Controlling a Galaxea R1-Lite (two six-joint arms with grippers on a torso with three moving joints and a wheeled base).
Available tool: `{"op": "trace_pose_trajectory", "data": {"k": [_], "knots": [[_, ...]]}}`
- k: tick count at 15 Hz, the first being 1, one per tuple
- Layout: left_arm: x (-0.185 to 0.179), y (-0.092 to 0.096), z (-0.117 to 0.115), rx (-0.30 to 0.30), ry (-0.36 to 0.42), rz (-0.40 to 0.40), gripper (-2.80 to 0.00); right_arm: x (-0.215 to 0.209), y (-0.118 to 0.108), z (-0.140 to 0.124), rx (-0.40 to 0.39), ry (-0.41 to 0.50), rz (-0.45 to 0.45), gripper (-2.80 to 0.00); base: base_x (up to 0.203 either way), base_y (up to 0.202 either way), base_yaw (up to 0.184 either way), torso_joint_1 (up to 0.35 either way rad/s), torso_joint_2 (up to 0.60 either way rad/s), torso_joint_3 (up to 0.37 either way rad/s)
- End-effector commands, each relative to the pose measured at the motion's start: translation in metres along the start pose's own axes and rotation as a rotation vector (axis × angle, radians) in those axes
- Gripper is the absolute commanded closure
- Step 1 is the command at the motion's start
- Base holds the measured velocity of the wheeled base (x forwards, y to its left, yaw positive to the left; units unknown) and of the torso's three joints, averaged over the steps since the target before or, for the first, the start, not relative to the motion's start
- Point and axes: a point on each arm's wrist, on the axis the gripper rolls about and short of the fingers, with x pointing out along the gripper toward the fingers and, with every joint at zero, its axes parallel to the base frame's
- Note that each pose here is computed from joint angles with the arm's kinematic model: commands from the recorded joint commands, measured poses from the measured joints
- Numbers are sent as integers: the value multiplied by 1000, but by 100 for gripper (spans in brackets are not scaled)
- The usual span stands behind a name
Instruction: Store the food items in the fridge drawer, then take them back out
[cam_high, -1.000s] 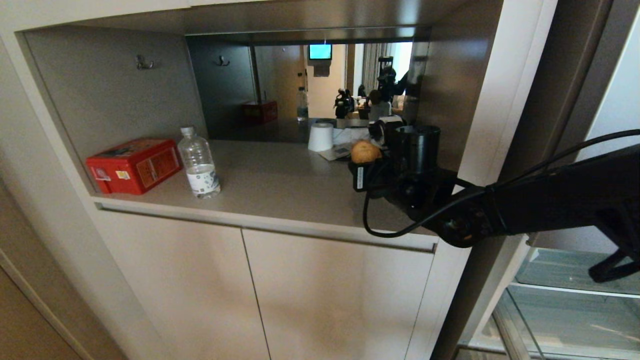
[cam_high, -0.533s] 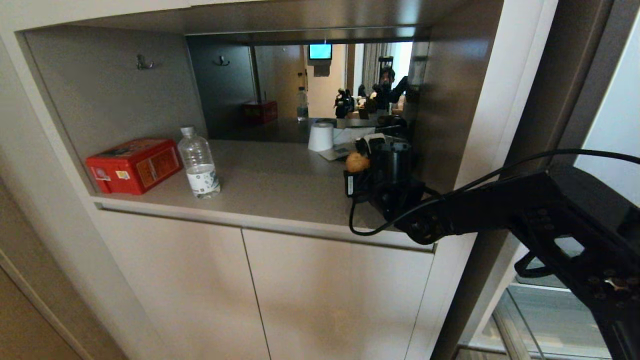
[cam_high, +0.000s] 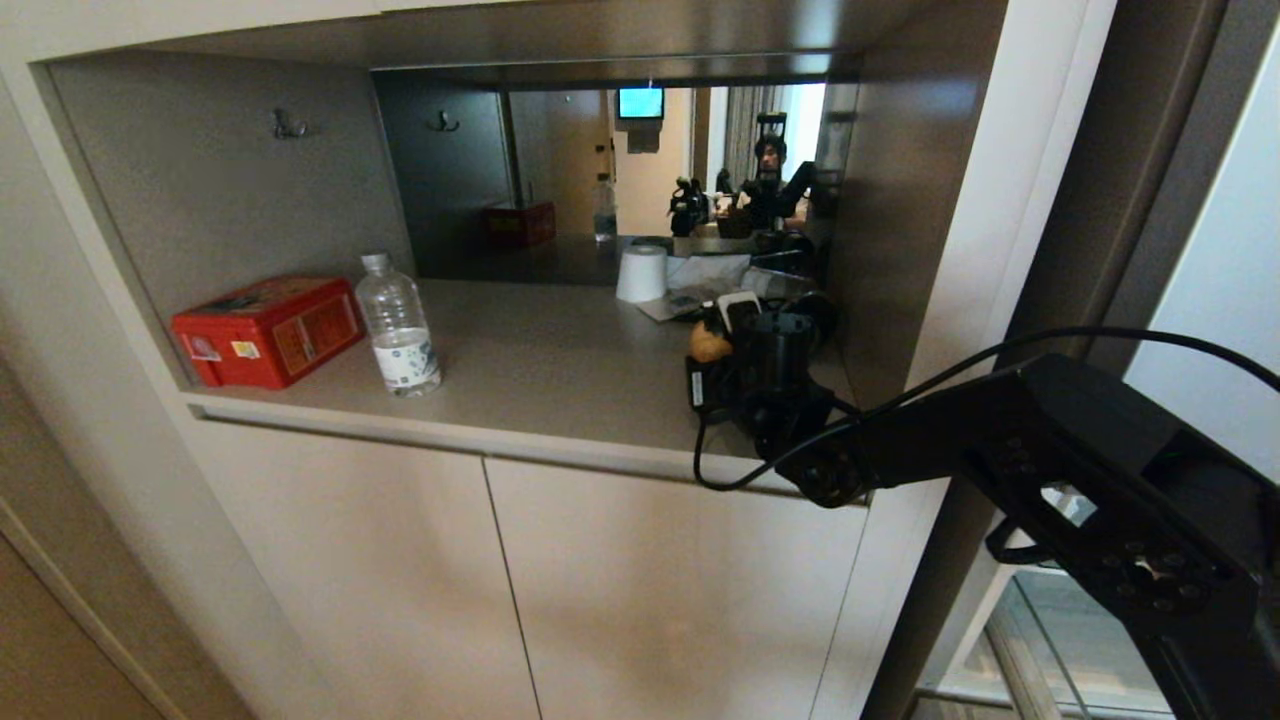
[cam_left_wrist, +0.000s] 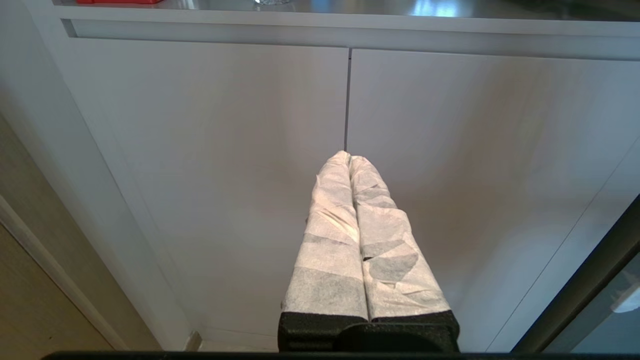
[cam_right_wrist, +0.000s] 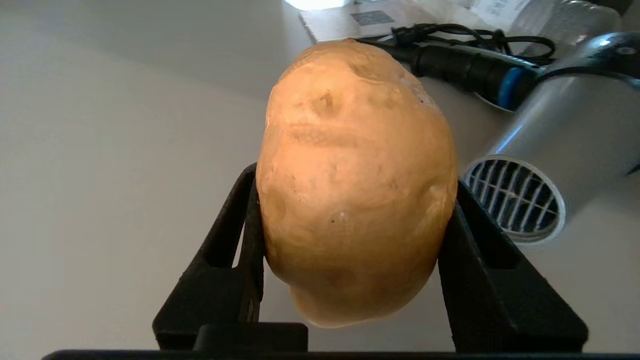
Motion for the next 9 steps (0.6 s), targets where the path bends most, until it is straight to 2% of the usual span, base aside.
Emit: {"op": "trace_pose_trajectory", "data": {"k": [1,2,9], "knots": [[0,0,0,-1,1,0,0,1,0,-2,-1,0,-12,0,0,0,0,0,0,0],[0,0,0,-1,1,0,0,2,-3,-2,-1,0,-20,-280,0,0,0,0,0,0],[0,0,0,-1,1,0,0,2,-6,-3,6,-14,-28,-280,0,0,0,0,0,0]]}}
